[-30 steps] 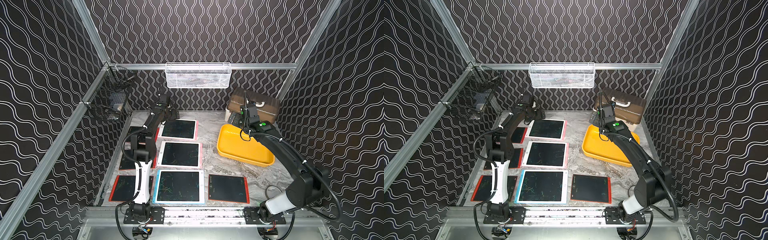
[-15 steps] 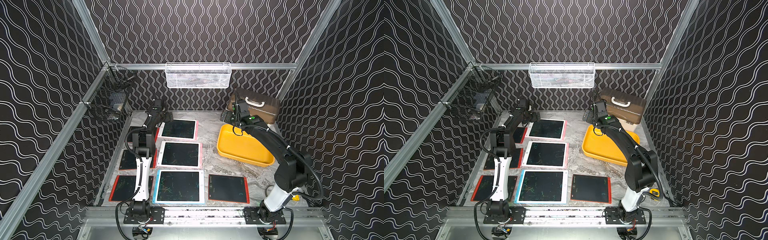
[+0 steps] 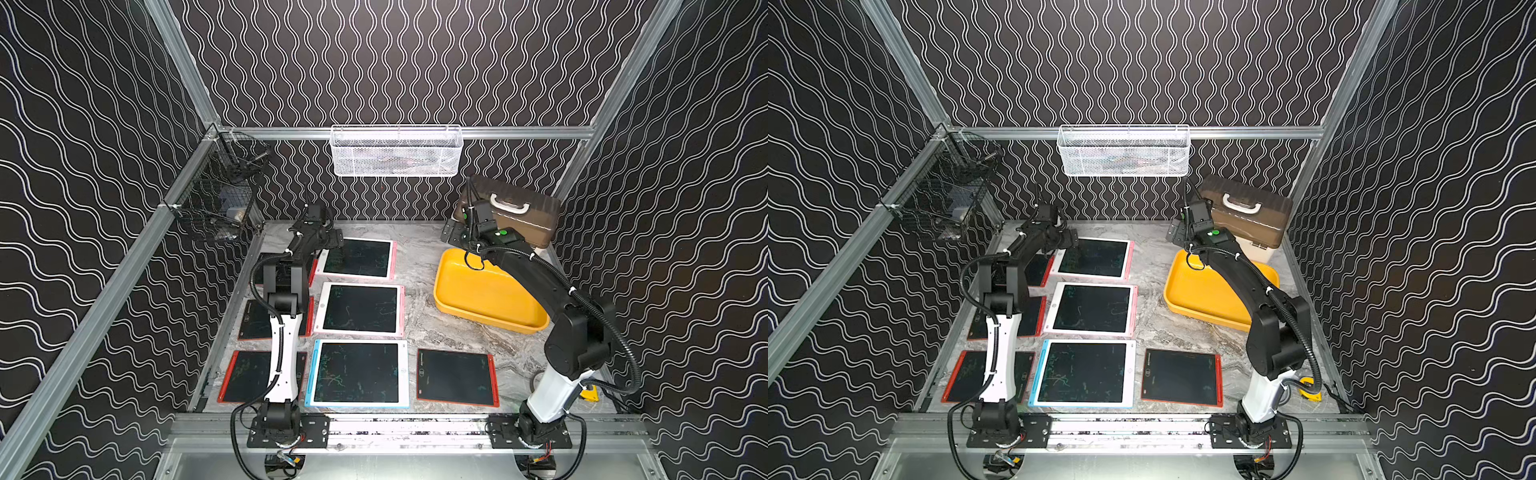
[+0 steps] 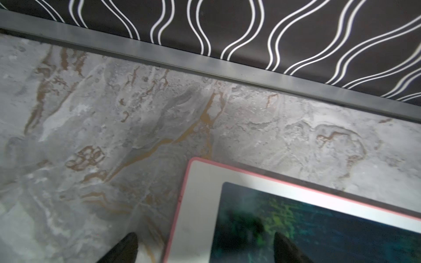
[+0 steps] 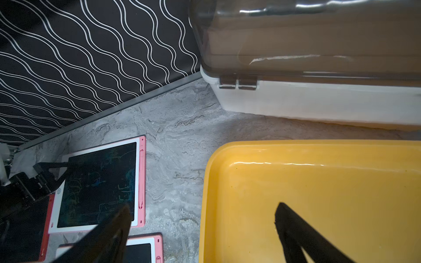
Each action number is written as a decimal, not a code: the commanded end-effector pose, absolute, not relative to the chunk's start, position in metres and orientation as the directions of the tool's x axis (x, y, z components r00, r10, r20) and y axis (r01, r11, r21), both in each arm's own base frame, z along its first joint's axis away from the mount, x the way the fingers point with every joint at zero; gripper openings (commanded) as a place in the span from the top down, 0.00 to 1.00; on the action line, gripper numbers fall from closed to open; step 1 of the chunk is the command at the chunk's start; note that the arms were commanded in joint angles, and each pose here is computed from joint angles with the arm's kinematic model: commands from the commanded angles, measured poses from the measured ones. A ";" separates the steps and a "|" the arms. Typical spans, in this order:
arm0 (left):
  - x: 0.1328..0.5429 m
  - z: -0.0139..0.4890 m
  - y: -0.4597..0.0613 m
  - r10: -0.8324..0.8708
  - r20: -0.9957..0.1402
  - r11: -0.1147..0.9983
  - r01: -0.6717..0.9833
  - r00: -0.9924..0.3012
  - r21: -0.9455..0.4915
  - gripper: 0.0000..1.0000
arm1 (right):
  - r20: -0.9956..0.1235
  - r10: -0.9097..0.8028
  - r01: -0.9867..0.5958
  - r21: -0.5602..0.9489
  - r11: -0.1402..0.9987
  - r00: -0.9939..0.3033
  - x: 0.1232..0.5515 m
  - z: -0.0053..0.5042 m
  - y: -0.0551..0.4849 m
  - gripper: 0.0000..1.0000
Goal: Take out the writing tablet from the storage box
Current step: Move the writing tablet to the center of the board, then reset both arms
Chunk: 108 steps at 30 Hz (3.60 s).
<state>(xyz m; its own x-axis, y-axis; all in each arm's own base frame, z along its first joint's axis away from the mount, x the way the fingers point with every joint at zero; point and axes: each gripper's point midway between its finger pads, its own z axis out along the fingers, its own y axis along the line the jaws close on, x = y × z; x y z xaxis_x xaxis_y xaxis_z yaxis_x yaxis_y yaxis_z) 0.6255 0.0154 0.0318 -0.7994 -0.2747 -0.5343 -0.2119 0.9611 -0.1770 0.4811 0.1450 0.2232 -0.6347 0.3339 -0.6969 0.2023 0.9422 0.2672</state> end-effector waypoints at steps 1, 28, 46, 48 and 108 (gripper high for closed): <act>0.605 0.021 -0.012 -0.329 -0.432 0.934 -0.220 -0.840 -0.283 0.05 | -0.697 0.352 0.231 0.266 0.936 -0.625 0.474 0.225 0.139 0.00; 0.604 0.111 -0.022 -0.336 -0.547 0.930 -0.181 -0.767 -0.319 0.03 | -0.689 0.352 0.319 0.183 0.930 -0.633 0.426 0.206 0.101 0.00; 0.501 0.254 0.077 -0.406 -0.717 0.897 -0.096 -0.567 -0.432 0.01 | -0.848 0.384 0.679 0.041 0.733 -0.364 0.330 0.256 -0.076 0.00; 0.483 0.255 0.089 -0.418 -0.722 0.898 -0.130 -0.552 -0.420 0.01 | -0.844 0.399 0.708 0.033 0.706 -0.358 0.317 0.249 -0.089 0.00; 0.396 0.080 0.011 -0.032 -0.950 0.995 -0.099 -0.310 -0.001 0.01 | -0.920 0.247 0.289 0.158 0.944 -0.303 0.385 0.102 -0.046 0.00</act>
<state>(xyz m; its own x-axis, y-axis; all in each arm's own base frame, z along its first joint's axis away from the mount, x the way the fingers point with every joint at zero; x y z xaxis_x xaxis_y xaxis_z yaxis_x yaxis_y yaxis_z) 0.3886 0.0212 0.0688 -0.3596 -0.0132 -0.9330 -0.1671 0.9846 0.0505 0.3544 -0.0613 0.0618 -0.4434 0.3144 -0.8393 0.4237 0.8987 0.1128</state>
